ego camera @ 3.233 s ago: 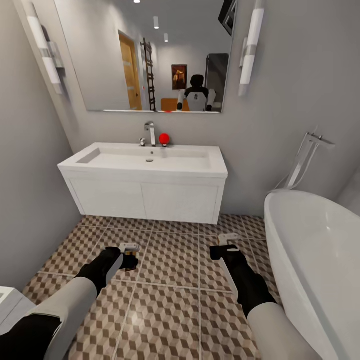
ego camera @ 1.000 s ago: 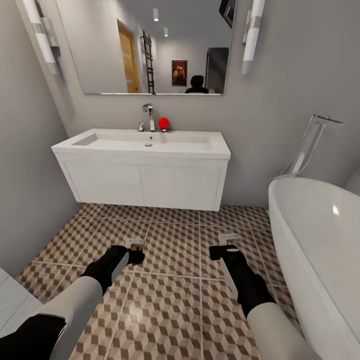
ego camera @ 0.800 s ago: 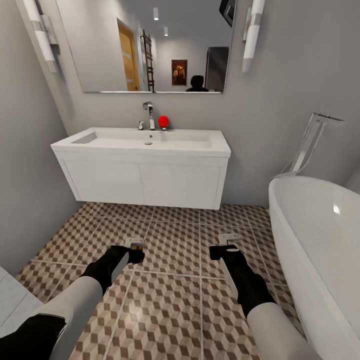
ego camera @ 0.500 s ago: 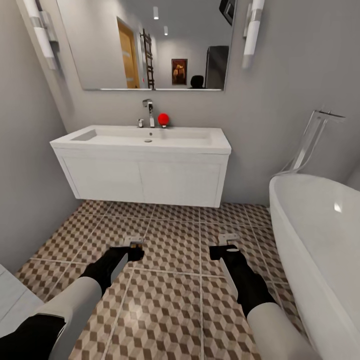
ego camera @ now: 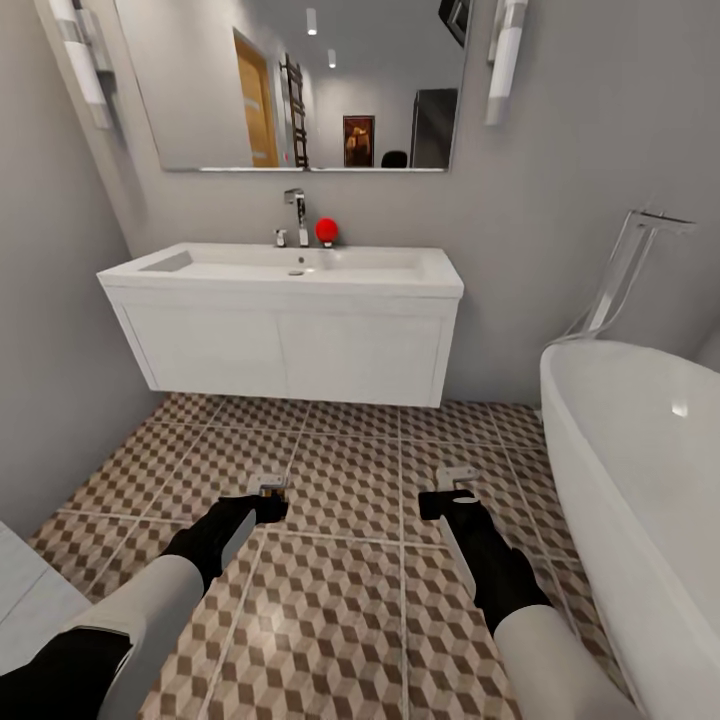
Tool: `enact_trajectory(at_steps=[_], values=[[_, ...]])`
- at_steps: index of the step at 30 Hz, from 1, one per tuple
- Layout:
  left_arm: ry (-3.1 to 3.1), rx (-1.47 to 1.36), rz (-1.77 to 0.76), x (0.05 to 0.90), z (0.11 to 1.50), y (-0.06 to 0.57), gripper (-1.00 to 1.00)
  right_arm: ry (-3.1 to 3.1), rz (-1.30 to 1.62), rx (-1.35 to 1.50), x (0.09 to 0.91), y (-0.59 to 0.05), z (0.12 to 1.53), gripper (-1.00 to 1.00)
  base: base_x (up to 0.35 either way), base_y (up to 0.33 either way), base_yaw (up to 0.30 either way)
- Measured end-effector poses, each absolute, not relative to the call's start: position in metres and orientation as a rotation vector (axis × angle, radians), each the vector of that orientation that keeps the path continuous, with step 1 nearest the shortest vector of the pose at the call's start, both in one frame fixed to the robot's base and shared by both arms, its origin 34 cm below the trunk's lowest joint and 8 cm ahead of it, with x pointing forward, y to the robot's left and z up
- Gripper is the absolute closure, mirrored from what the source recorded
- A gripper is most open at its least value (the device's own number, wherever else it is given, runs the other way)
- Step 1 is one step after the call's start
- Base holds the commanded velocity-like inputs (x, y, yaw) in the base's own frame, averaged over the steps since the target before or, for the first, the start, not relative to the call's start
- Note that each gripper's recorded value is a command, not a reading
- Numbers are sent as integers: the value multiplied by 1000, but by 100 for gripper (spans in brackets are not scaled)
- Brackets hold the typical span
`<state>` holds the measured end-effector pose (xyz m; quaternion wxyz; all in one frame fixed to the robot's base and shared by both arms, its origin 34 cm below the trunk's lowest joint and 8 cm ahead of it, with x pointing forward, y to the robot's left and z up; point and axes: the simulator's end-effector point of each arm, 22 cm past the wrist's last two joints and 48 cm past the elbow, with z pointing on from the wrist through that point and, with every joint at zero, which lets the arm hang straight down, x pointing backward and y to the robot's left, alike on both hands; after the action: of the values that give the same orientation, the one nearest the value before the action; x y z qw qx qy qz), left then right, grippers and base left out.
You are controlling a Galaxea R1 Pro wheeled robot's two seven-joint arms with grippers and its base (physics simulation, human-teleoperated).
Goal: Take the four mousetraps from the cabinet in the bathroom and place them on the bathroom floor. Make sure all four end up on the same floor surface, and ensure that at least two of them are either under or directly next to the same bathroom sink.
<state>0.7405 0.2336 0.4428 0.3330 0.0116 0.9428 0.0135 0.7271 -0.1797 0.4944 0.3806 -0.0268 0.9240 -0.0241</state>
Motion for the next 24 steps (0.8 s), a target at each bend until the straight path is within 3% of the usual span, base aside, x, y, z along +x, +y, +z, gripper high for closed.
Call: enact_trajectory(at_steps=[24], values=[[2455,32,31,729,391,231,100,2174,-48,-212,734,-139,473,100,0,0,0]])
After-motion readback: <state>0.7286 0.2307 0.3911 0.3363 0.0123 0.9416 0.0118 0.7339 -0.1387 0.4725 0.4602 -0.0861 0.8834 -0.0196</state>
